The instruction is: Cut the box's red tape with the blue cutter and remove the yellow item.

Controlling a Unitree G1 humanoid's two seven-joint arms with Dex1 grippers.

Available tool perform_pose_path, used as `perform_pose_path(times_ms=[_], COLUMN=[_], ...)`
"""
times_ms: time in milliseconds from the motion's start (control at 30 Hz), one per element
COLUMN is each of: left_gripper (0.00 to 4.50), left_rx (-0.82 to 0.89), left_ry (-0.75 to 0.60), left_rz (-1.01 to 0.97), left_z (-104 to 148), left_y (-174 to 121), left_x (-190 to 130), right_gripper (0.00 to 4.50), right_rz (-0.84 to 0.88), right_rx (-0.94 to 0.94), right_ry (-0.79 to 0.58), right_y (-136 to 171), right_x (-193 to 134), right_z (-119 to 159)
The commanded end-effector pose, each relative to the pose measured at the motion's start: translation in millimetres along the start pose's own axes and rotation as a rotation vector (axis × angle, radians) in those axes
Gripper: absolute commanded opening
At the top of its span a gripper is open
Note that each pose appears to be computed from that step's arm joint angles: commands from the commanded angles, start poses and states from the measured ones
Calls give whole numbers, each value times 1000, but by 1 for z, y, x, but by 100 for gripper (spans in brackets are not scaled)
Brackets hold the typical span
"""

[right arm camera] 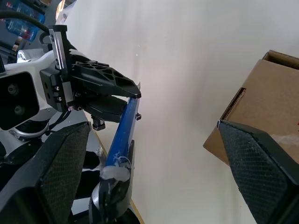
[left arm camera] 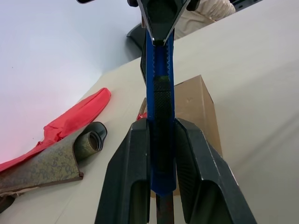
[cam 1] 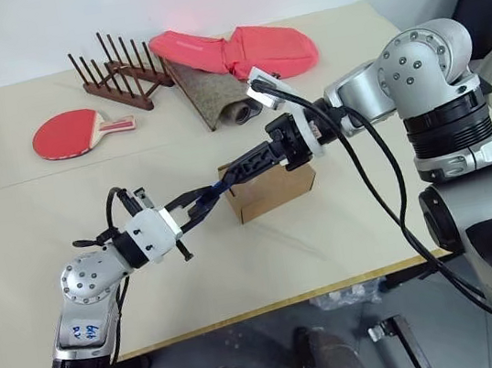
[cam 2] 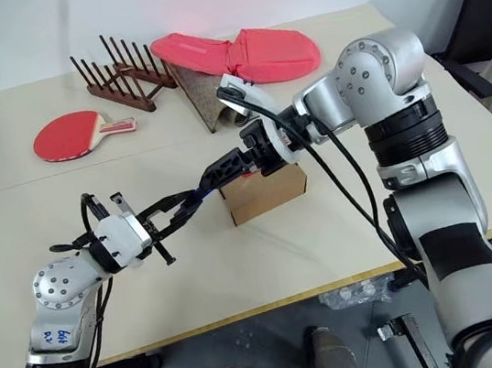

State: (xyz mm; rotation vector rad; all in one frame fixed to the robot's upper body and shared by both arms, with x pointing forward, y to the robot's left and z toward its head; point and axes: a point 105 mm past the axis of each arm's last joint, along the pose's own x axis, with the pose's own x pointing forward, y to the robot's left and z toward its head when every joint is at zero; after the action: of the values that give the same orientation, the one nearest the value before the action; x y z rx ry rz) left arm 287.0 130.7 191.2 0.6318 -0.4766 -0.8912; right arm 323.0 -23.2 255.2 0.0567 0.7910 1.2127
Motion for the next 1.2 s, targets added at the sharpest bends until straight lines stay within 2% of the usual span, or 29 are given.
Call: perform_pose_path(times_ms=[33, 233, 267, 433, 967, 1033, 1200], left_gripper=[41, 41, 41, 41, 41, 117, 260], left_rx=[20, 19, 18, 12, -74, -111, -140], left_ry=[-25, -21, -20, -14, 28, 30, 47], left_rz=[12, 18, 20, 30, 70, 85, 105], left_z=[7, 6, 6, 5, -4, -5, -6], left_y=[0, 1, 1, 2, 15, 19, 26], left_x=[0, -1, -1, -1, -3, -5, -7], right_gripper=[396, 195, 178, 14, 16, 16, 16], right_rz=[1, 13, 15, 23, -2, -18, -44], right_rx=[-26, -28, -28, -36, -65, -69, -75], right_ry=[-12, -6, -6, -10, -69, -87, -111], right_y=[7, 8, 8, 11, 12, 10, 6], right_x=[-2, -2, -2, -3, -13, -17, -20], right_z=[8, 7, 7, 8, 19, 22, 26])
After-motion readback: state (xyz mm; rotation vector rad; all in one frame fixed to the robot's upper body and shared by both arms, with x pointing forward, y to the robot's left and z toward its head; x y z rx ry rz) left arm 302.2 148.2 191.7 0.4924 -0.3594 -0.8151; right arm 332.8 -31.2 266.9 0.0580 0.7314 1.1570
